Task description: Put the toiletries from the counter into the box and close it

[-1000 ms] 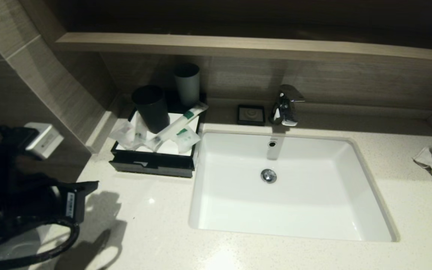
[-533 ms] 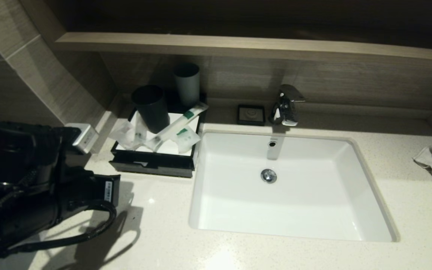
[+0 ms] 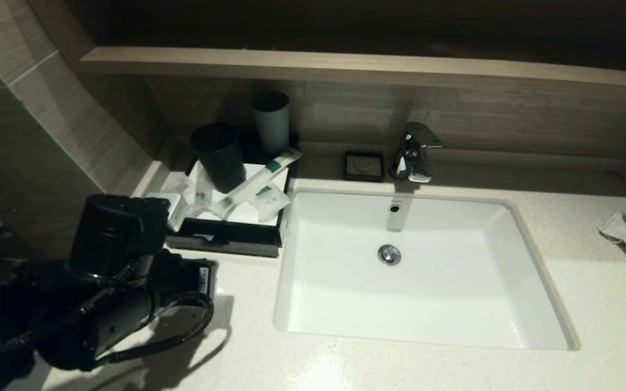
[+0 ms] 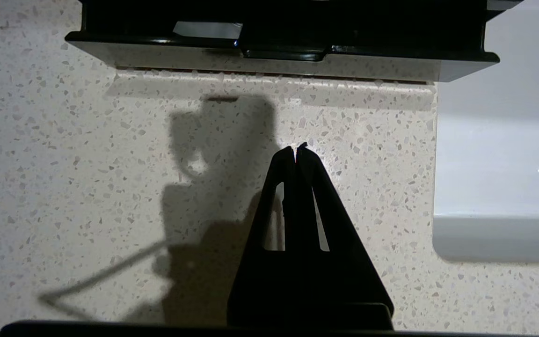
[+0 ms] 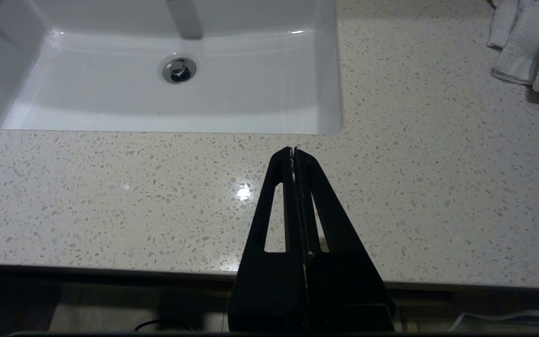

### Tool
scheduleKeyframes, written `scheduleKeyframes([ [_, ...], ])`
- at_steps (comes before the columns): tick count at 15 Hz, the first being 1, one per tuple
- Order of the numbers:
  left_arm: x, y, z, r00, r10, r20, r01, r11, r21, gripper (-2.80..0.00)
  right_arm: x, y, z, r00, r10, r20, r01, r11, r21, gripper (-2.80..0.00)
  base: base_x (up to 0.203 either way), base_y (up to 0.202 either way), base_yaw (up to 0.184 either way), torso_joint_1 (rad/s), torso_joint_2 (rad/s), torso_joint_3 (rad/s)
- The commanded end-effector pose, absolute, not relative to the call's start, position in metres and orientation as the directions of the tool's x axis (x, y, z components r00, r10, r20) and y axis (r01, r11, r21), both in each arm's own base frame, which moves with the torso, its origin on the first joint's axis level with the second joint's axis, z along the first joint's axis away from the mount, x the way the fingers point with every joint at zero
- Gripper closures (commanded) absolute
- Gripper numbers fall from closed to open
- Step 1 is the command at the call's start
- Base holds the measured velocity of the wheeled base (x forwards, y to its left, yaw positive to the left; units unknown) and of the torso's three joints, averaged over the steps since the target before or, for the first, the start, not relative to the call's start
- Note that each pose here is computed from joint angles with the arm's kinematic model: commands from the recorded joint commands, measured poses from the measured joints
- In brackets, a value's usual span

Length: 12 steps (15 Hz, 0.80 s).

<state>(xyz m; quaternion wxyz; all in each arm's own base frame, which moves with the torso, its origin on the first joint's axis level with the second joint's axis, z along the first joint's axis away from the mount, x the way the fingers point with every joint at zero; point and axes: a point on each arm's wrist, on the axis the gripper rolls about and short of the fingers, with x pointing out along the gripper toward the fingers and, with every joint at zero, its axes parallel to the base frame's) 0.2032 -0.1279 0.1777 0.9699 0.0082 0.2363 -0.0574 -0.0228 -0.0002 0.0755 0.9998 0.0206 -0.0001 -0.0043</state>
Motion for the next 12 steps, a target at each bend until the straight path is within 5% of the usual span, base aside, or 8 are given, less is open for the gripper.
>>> scheduleKeyframes([
  [1, 0.213, -0.136, 0.166, 0.876, -0.09, -0.474, 0.1, 0.995, -0.005, 0.0, -0.023, 0.0, 0.075, 1.0, -0.009, 0.0, 0.009, 0.999, 0.041, 0.0, 0.0, 0.0, 0.0, 0.0, 0.0, 0.0],
  [12, 0.24, -0.148, 0.169, 0.887, -0.076, -0.456, 0.047, 0.996, -0.075, 0.0, -0.023, 0.0, 0.075, 1.0, -0.009, 0.0, 0.009, 0.999, 0.041, 0.0, 0.0, 0.0, 0.0, 0.0, 0.0, 0.0],
])
